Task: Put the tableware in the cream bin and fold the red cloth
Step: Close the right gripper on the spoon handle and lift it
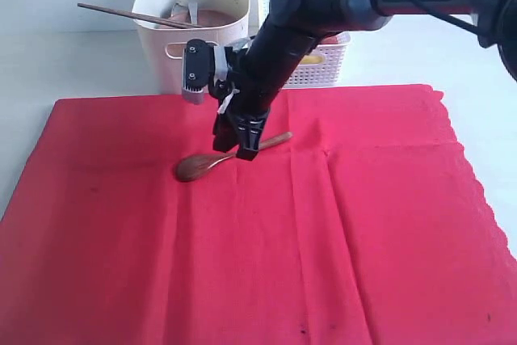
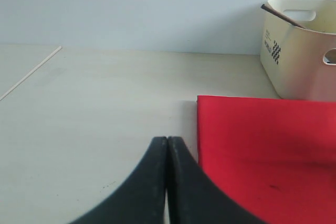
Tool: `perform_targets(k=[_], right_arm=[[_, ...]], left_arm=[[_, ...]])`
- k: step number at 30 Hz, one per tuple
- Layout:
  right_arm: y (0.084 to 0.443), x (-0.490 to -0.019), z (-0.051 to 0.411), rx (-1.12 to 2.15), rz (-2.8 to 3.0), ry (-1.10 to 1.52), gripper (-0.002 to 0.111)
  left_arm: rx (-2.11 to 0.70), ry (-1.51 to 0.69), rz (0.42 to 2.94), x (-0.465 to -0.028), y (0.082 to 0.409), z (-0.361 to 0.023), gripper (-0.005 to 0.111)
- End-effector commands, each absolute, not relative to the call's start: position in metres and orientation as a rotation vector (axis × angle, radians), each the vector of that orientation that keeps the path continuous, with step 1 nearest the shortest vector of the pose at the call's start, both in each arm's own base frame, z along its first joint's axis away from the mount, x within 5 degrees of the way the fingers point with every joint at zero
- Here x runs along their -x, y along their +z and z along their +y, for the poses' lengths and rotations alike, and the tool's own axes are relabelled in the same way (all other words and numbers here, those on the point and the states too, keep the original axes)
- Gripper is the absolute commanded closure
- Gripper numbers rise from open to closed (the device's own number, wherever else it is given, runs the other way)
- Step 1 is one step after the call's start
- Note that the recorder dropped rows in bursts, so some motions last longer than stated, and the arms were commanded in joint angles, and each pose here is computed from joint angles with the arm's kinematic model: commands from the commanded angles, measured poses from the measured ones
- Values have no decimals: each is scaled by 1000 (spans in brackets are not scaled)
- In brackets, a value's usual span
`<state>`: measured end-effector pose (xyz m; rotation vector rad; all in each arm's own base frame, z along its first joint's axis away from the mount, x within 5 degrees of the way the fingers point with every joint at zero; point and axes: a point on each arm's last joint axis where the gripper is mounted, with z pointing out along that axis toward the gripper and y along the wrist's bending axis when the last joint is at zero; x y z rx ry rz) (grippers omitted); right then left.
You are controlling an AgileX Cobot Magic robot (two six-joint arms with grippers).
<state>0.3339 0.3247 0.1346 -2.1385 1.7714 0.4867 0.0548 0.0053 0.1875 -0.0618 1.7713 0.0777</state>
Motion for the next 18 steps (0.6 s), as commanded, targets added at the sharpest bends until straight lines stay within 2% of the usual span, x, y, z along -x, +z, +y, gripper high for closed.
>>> perform_targets(k=[1, 8, 10, 12, 14, 16, 18], right_arm=[[133, -334, 326, 2146, 1765, 479, 57], [100, -336, 322, 2225, 1797, 450, 56], [94, -336, 319, 2286, 1783, 399, 61], [96, -336, 318, 2293, 1782, 404, 76], [108, -336, 319, 2274, 1765, 399, 98], [125, -335, 320, 2240, 1748, 404, 108], [149, -334, 321, 2183, 1722, 421, 108]], left_arm=[[66, 64, 1758, -55, 188, 5, 106], [66, 64, 1758, -55, 188, 5, 106], [66, 64, 1758, -55, 188, 5, 106], [66, 64, 1758, -55, 188, 5, 106], [66, 64, 1758, -55, 188, 5, 106], [66, 64, 1758, -55, 188, 5, 106], [66, 64, 1758, -55, 188, 5, 106]])
